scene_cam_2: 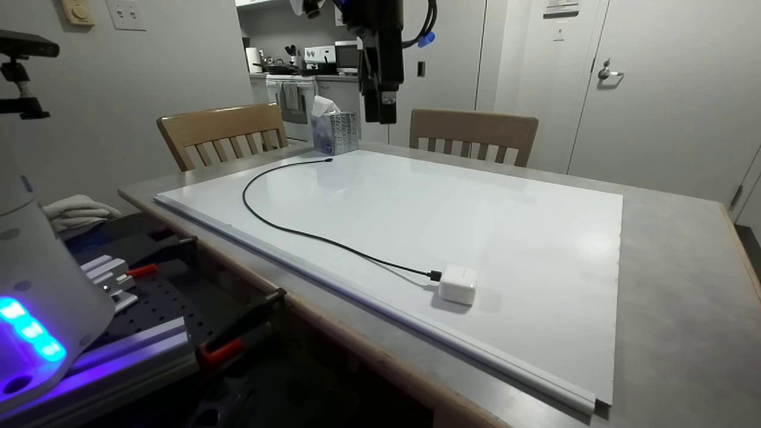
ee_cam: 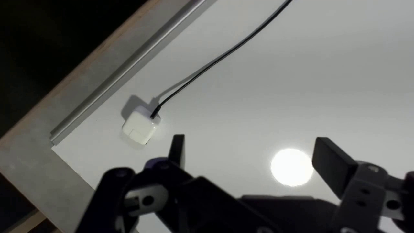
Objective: Place the charging cable in circle form
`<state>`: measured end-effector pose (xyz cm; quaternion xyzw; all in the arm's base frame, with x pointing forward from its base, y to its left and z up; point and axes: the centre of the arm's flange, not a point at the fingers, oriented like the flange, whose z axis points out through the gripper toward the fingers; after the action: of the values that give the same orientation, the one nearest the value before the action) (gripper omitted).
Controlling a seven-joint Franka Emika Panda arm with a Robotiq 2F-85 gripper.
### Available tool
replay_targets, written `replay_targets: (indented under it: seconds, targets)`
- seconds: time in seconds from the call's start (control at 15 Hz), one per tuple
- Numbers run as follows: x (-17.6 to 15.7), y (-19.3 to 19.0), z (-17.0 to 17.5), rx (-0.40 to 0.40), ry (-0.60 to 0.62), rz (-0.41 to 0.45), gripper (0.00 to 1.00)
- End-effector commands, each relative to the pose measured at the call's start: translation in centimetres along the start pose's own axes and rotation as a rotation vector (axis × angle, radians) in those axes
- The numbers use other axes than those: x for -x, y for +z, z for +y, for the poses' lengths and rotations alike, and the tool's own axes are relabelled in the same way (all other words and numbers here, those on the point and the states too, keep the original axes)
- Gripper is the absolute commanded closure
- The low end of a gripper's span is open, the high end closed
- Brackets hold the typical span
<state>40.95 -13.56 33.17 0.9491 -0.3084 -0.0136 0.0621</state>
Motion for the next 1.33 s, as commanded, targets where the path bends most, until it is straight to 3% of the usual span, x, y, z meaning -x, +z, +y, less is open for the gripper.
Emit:
replay_targets:
  seconds: [0.0,0.27,0.73,1.27]
  targets:
    - [0.0,0.3,0.2,-0.005,0.002,-0.001,0.00]
    - [0.0,0.1,-0.1,-0.004,-0.001,0.004,0.00]
    - [0.3,2.7,2.1,0.057,0.189,-0.022,0.00]
    - [0.9,5.8,3.6,0.077,0.265,-0.036,0.00]
